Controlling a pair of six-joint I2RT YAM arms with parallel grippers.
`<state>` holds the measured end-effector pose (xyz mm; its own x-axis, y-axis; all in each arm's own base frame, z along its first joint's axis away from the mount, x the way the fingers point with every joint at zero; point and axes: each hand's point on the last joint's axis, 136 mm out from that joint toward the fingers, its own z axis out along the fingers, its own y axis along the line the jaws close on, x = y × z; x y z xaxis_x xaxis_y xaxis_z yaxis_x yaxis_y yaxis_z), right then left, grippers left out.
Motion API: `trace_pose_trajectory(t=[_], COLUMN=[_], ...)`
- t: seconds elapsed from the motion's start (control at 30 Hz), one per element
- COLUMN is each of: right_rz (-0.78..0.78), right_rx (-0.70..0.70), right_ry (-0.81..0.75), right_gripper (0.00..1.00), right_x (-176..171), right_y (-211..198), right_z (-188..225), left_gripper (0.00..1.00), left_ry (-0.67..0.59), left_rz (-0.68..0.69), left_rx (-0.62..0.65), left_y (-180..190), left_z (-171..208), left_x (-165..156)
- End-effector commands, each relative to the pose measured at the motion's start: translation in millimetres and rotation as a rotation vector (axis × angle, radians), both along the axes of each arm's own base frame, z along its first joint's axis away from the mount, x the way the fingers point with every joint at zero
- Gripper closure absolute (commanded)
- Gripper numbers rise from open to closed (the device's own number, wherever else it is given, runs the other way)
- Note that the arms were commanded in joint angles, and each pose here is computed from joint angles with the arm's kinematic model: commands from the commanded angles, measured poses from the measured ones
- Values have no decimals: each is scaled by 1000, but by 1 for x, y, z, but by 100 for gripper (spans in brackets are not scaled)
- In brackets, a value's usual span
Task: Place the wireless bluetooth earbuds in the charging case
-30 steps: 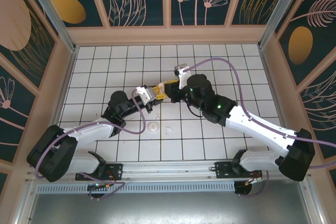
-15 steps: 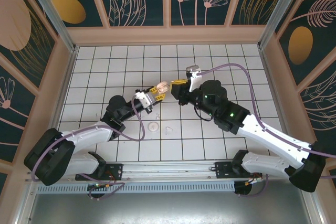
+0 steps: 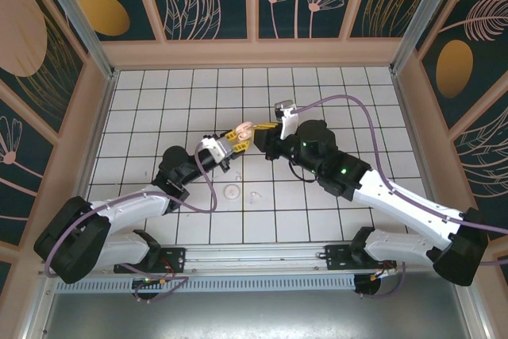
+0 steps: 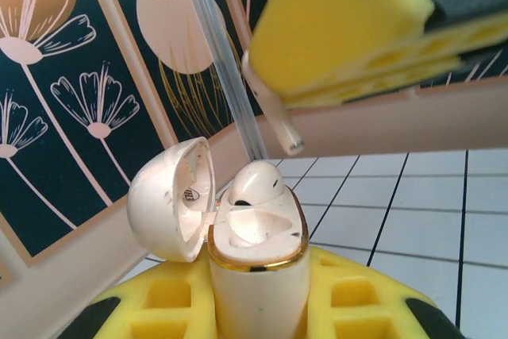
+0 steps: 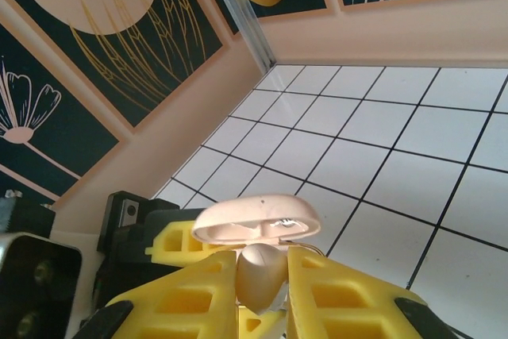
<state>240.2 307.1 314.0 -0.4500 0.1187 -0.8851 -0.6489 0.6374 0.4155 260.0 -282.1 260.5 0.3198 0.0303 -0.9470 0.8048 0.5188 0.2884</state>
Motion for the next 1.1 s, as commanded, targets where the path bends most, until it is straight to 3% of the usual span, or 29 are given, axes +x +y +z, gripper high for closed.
trace_pose_trajectory(t=[0.0,0.27,0.57,0.97,1.07], right_rz=[13,47,99,111,117], right_rx=[59,96,89,147,140], right_ry=[-55,-82,-99,-153,-146], right_gripper=[81,80,80,79,79], right_x=[-3,-12,-15,-19,-20], right_y=[1,-2,6,-11,-10], right_z=[27,40,48,67,66], left_gripper=[88,89,89,91,90], left_ry=[-8,-70,-18,-152,-106], left_rz=[-27,-10,-96,-46,-44], left_rx=[-89,-55,-110,-14,-35], left_y=[3,3,-5,-1,-2], left_z=[16,16,23,22,26], left_x=[-8,-8,-15,-20,-17])
